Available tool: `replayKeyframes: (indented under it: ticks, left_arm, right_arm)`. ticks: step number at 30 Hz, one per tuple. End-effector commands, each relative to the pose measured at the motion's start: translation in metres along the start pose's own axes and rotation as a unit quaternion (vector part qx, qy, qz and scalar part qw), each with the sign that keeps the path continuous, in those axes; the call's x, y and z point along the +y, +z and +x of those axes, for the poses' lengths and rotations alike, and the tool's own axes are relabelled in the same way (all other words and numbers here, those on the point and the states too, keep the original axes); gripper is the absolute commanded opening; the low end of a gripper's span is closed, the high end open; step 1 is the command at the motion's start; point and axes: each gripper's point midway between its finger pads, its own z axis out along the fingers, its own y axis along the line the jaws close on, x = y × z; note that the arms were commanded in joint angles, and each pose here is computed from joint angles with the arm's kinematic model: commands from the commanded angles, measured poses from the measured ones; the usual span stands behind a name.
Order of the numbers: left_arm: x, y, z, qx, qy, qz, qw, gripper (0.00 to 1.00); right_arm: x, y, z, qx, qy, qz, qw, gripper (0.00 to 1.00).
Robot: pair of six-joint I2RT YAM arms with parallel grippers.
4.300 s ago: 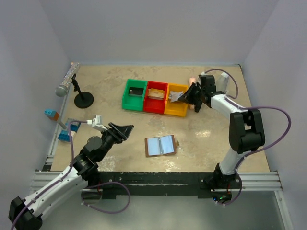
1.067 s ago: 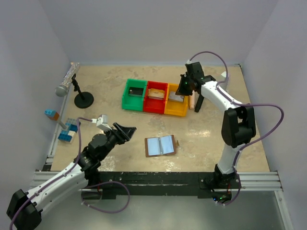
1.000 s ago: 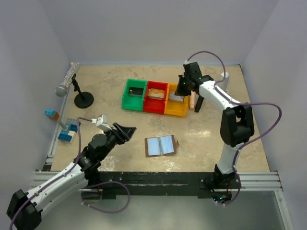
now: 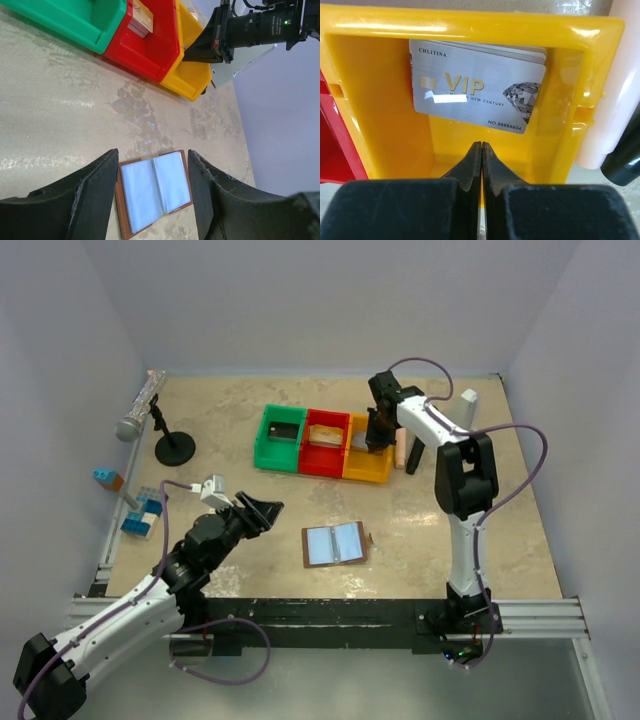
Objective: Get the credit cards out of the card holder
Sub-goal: Place the credit card in the storage box.
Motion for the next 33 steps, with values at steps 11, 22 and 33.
replayKeyframes:
  ticks: [11,22,33]
  left_arm:
    - [-0.016,0.002,-0.01,-0.009,-0.01,0.02,1.0,0.61]
    - [-0.014,0.003,-0.007,-0.007,-0.015,0.022,1.0,0.61]
    - [-0.014,0.003,-0.007,-0.008,-0.015,0.023,1.0,0.61]
  right_arm:
    - [-0.028,-0.025,-0.018,-0.081,-0.094,0.116,0.985,0.0]
    - [-0.017,-0.021,-0.017,-0.091,-0.119,0.134,0.98,0.0]
    - [-0.006,-0.022,-0.022,-0.086,-0.094,0.133,0.983,0.0]
